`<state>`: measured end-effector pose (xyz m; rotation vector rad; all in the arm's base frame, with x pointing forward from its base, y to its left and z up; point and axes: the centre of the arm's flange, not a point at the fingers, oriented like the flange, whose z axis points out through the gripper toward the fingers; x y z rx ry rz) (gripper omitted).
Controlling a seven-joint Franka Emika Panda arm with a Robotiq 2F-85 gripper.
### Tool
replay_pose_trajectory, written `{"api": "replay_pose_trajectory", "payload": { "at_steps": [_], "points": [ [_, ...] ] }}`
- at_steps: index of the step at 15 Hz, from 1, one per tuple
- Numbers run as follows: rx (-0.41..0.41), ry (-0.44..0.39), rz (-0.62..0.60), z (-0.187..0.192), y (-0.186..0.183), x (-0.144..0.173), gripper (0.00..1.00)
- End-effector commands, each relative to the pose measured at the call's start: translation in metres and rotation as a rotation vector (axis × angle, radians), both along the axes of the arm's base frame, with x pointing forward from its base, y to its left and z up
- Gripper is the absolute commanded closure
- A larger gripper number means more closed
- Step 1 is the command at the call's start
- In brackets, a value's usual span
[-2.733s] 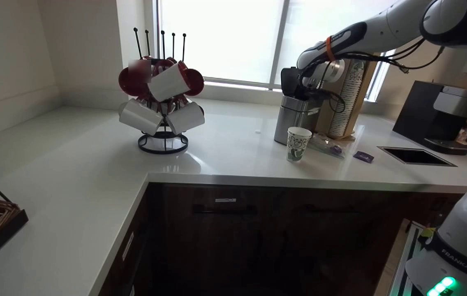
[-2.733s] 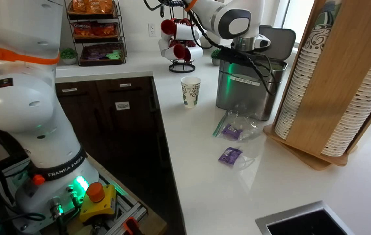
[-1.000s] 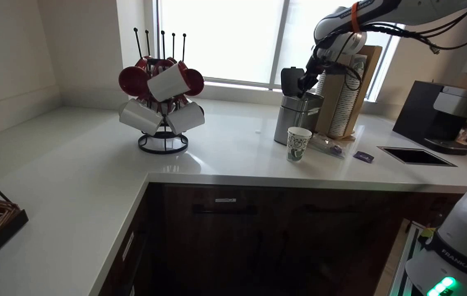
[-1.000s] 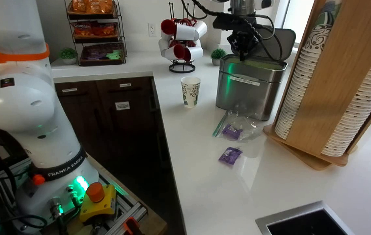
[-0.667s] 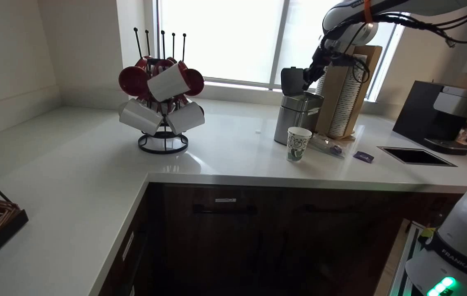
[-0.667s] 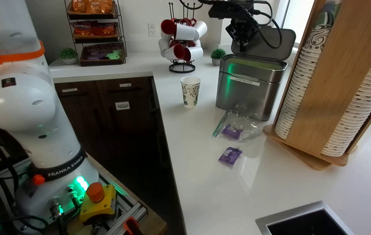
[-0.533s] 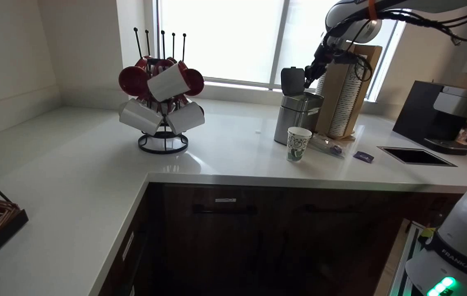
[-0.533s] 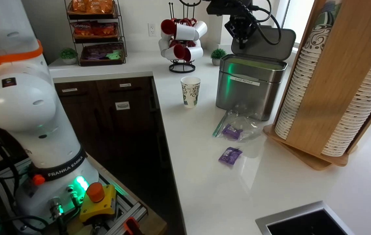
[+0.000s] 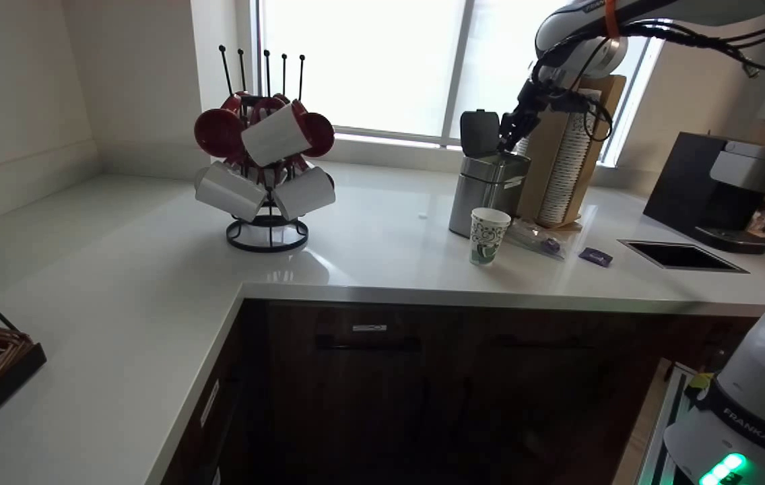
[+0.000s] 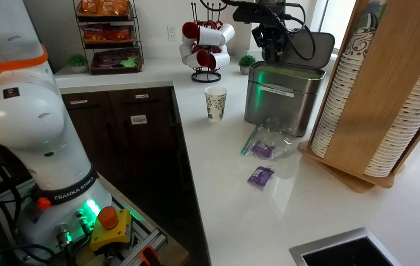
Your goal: Remove a green packet from the silver bin and put it on the counter
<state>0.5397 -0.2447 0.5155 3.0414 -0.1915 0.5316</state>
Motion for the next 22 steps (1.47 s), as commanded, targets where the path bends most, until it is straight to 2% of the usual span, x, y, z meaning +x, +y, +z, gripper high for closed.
{"api": "replay_pose_trajectory", "payload": {
  "at_steps": [1,5,13,22],
  "points": [
    [0.037,-0.005,0.019,-0.022,-0.007,0.002,0.31],
    [0.084,0.001,0.027,-0.039,-0.011,0.009,0.01],
    [0.166,0.004,0.053,-0.066,-0.008,0.021,0.01],
    [0.171,0.005,0.042,-0.081,-0.028,0.023,0.0]
  ]
}}
